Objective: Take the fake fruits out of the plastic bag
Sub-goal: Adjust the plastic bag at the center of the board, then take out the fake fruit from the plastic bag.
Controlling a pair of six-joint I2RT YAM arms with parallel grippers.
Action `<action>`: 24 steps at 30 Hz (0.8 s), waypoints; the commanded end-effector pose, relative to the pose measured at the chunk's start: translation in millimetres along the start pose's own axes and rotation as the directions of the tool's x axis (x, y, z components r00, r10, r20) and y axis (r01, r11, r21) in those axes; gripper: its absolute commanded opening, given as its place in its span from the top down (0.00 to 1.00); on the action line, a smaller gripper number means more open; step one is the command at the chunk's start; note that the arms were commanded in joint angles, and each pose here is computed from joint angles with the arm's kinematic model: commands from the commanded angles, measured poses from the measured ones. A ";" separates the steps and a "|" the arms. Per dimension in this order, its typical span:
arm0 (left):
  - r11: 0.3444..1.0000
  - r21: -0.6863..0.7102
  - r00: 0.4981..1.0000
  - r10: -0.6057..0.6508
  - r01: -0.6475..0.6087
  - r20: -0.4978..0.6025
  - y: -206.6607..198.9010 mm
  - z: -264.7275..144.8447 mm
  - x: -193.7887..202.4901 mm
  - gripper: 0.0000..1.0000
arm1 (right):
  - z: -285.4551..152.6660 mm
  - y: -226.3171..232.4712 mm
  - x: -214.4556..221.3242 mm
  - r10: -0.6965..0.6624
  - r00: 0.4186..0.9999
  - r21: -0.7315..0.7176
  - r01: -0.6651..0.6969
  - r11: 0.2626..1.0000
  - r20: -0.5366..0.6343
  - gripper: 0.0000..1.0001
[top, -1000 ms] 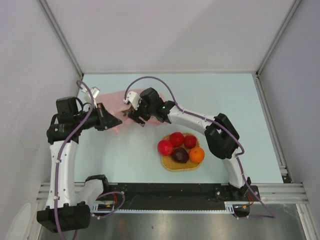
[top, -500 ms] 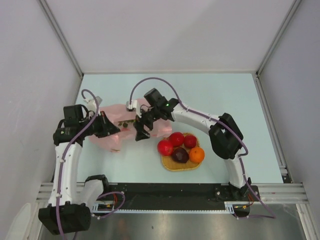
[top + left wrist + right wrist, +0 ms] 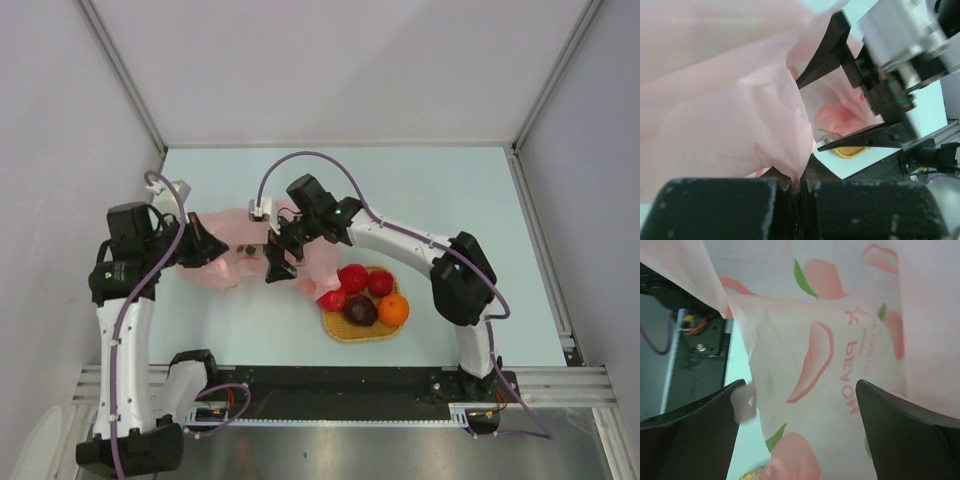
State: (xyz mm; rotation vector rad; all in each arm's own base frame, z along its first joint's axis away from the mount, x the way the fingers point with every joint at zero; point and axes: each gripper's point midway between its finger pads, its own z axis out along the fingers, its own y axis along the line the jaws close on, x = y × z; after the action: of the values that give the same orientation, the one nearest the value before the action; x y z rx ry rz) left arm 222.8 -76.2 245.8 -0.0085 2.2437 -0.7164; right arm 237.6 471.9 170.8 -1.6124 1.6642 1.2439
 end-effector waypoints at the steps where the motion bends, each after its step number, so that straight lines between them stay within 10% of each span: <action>1: 0.991 -0.021 0.991 0.130 -0.130 0.039 -18.3 -34.7 -10.8 1.00 | -37.3 6.6 -50.7 -0.187 0.982 0.246 0.176 0.953 0.024 0.05; 17: 0.983 0.098 0.979 0.142 -0.157 0.145 -34.5 -26.9 -22.2 1.00 | -11.0 -22.1 -52.2 -0.223 0.974 0.443 0.216 0.870 -0.038 0.68; 24: 0.982 0.151 0.984 0.091 -0.114 0.150 -42.5 -24.0 -30.4 1.00 | -7.2 7.4 -59.3 -0.333 0.941 0.359 0.333 0.872 -0.064 0.68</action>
State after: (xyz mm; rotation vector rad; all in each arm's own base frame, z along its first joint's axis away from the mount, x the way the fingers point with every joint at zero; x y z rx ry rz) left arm 212.6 -88.3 285.4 0.1316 2.0854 -0.7496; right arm 246.7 495.2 195.3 -1.5497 1.5587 0.7357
